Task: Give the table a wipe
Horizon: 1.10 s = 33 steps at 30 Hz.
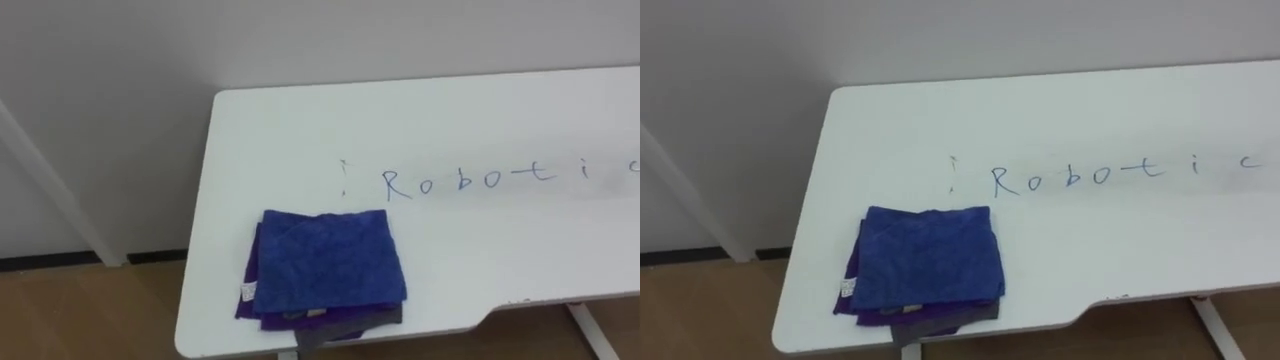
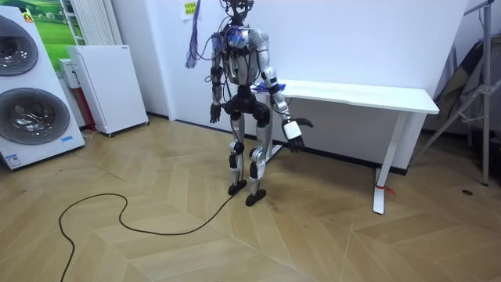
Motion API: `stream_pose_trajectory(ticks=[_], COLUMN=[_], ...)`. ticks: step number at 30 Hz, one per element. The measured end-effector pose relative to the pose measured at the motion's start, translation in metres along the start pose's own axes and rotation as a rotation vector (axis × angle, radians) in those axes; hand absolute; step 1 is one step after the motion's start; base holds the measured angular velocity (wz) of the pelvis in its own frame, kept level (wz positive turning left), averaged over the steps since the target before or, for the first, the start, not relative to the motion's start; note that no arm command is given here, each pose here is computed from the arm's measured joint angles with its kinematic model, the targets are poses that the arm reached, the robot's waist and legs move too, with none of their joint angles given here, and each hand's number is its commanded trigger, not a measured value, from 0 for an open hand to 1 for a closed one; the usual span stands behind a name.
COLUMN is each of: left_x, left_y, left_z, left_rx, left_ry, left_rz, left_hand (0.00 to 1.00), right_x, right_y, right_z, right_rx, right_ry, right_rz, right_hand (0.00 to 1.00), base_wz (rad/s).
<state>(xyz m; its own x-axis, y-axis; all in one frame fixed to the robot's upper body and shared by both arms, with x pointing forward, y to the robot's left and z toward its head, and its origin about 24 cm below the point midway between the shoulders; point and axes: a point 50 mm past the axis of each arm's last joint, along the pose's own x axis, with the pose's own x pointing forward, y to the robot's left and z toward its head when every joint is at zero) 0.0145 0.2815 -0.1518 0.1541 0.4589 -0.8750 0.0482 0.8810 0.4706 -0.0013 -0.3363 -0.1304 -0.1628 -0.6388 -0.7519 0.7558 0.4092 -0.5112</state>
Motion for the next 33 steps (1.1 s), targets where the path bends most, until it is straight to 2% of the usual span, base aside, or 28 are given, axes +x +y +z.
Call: stream_pose_trajectory(ticks=[6, 11, 13, 16, 17, 19, 22, 25, 33], left_x=[0.001, 0.001, 0.001, 0.0, 0.0, 0.0, 0.0, -0.002, -0.004], left_y=[0.013, 0.011, 0.009, 0.005, 0.004, 0.001, 0.001, 0.0, -0.008], left_z=[0.013, 0.016, 0.023, 0.027, 0.028, 0.028, 0.027, 0.027, 0.032], left_rx=[-0.062, -0.037, -0.026, -0.011, -0.005, 0.012, 0.014, 0.032, 0.081], left_ry=[-0.054, -0.069, -0.097, -0.115, -0.124, -0.132, -0.13, -0.144, -0.18], left_rz=[0.028, 0.021, 0.008, -0.004, -0.006, -0.018, -0.018, -0.016, -0.041], left_hand=[0.0, 0.0, 0.0, 0.0, 0.0, 0.0, 0.0, 0.0, 0.0], right_x=[-0.01, -0.035, -0.062, -0.094, -0.1, -0.129, -0.161, -0.184, -0.22], right_y=[0.005, 0.023, 0.035, 0.048, 0.051, 0.061, 0.071, 0.083, 0.112], right_z=[0.065, 0.11, 0.14, 0.163, 0.166, 0.177, 0.182, 0.181, 0.164], right_rx=[0.129, 0.029, -0.03, -0.164, -0.185, -0.264, -0.305, -0.316, -0.493], right_ry=[-0.216, -0.486, -0.72, -1.0, -1.048, -1.251, -1.46, -1.587, -1.779], right_rz=[-0.096, -0.125, -0.122, -0.148, -0.154, -0.172, -0.163, -0.113, 0.056], right_hand=[0.0, 0.0, 0.0, 0.0, 0.0, 0.0, 0.0, 0.0, 0.0], base_wz=[-0.06, 0.01, -0.02, -0.06, -0.05, -0.06, 0.01, 0.13, 0.13])
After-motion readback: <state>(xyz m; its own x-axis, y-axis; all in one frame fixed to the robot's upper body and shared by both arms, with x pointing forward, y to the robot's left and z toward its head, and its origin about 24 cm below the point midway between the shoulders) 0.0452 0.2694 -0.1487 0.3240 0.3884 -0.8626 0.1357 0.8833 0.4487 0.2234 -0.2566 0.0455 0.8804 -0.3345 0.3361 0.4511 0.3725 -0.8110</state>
